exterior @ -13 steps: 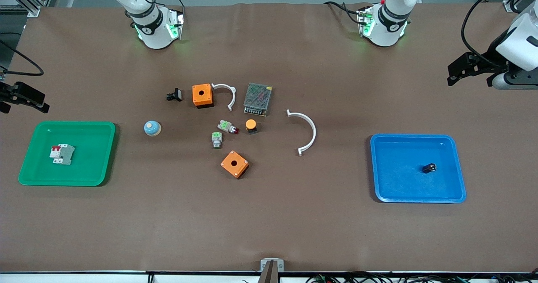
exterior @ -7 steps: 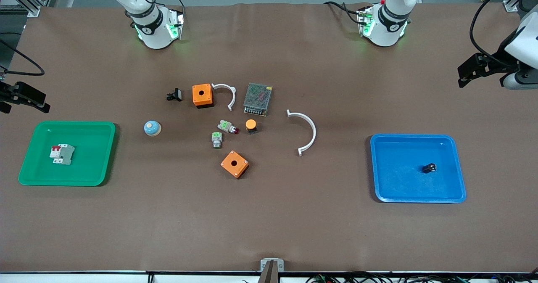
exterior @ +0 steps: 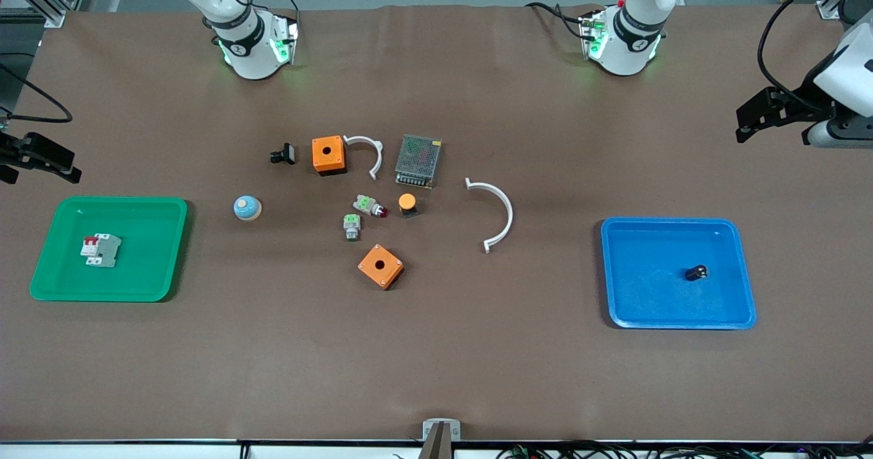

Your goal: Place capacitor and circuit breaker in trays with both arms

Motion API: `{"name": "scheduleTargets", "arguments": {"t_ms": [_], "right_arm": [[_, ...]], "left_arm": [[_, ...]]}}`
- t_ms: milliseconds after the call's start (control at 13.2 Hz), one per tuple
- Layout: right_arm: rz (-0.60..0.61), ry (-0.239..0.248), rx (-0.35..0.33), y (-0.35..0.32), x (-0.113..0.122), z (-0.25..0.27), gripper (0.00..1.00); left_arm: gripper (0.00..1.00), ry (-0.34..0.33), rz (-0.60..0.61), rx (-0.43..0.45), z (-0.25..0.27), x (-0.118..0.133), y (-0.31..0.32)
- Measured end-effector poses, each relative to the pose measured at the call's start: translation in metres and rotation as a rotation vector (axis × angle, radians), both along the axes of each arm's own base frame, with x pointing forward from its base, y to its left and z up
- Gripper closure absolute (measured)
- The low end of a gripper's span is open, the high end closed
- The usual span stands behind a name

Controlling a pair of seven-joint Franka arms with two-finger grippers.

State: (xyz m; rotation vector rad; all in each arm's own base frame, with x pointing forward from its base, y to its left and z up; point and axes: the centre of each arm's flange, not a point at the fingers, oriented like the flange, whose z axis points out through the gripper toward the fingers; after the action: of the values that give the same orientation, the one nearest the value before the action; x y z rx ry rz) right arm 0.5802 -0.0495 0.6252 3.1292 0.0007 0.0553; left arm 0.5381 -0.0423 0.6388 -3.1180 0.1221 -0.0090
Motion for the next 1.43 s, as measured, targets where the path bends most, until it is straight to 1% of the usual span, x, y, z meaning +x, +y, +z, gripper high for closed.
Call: {"name": "scheduleTargets", "arguments": {"t_ms": [528, 1057, 1434], "right_arm": [[0.0, -0.002, 0.0, 0.0, 0.0, 0.0, 0.0], [0.0, -0.004, 0.0, 0.0, 0.0, 0.001, 0.0], [0.0, -0.001, 0.0, 0.0, -0.001, 0.002, 0.0]], "left_arm": [[0.0, 0.003, 0.002, -0.004, -0.001, 0.0, -0.003], [0.0, 0.003, 0.053, -0.003, -0.002, -0.002, -0.019], [0.0, 0.003, 0.047, -0.003, -0.002, -0.003, -0.025]]}}
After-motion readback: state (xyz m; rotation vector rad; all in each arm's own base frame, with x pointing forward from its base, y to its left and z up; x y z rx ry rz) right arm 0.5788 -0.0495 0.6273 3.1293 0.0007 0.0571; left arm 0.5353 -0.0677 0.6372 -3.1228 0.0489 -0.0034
